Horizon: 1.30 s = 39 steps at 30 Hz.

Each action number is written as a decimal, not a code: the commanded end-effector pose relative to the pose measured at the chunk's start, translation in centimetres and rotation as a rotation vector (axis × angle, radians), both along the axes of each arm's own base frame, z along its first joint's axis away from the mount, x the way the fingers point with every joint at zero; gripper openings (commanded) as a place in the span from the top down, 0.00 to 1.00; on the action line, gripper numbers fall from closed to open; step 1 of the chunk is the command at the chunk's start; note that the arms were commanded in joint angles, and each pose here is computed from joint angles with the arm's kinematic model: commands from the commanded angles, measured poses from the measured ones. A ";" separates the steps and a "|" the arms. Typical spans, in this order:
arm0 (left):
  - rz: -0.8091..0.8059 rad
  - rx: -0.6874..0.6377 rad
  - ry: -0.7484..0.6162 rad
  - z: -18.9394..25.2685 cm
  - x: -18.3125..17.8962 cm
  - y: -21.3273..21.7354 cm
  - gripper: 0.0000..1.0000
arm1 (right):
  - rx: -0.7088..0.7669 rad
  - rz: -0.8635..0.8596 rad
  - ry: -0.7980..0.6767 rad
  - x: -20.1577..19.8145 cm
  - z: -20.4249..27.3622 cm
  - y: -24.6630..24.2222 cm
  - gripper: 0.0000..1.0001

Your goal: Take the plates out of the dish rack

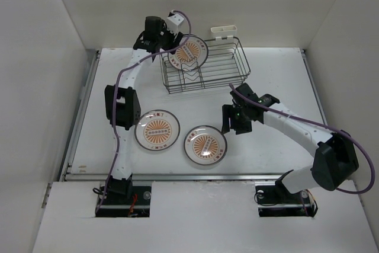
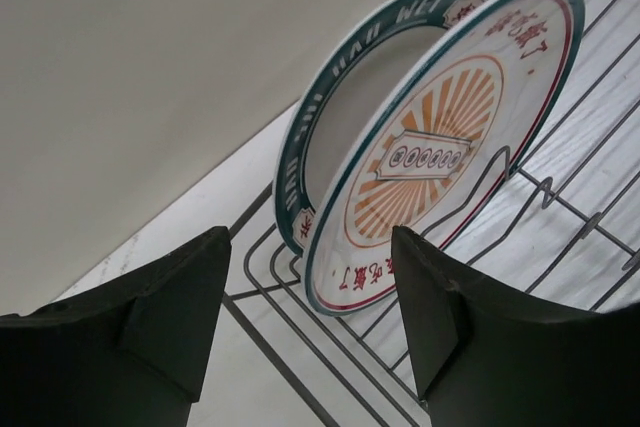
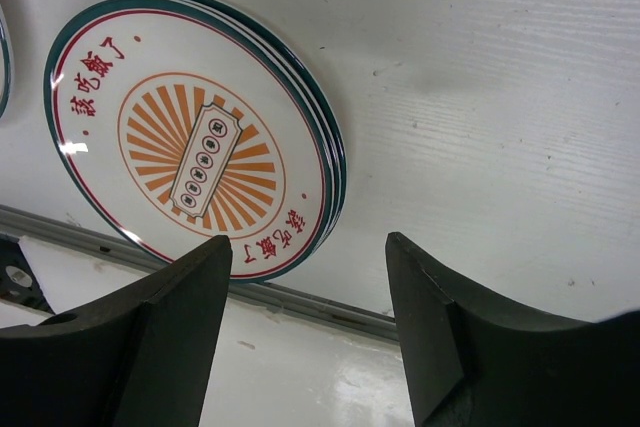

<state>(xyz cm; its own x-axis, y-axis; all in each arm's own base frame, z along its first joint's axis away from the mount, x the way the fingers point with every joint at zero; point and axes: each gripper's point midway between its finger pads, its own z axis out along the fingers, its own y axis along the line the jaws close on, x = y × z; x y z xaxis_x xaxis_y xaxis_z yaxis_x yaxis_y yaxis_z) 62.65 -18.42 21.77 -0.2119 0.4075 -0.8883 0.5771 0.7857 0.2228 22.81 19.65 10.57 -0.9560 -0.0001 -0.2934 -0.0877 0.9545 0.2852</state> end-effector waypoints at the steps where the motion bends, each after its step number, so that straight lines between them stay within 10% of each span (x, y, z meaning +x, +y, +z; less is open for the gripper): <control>1: -0.019 -0.008 -0.010 0.6 0.3 -0.7 0.38 | 0.026 0.016 -0.039 0.5 1.7 0.6 0.31; 4: -0.014 0.006 -0.003 0.0 0.5 -0.5 0.40 | 0.026 0.016 -0.039 0.5 1.7 0.6 0.31; 13: 0.041 -0.012 -0.043 1.2 0.7 0.2 1.00 | 0.016 0.016 -0.023 0.3 1.1 0.5 0.31; 39: -0.005 -0.382 0.025 14.6 -8.4 0.5 1.00 | 0.083 -0.012 -0.098 -0.8 3.7 0.4 0.31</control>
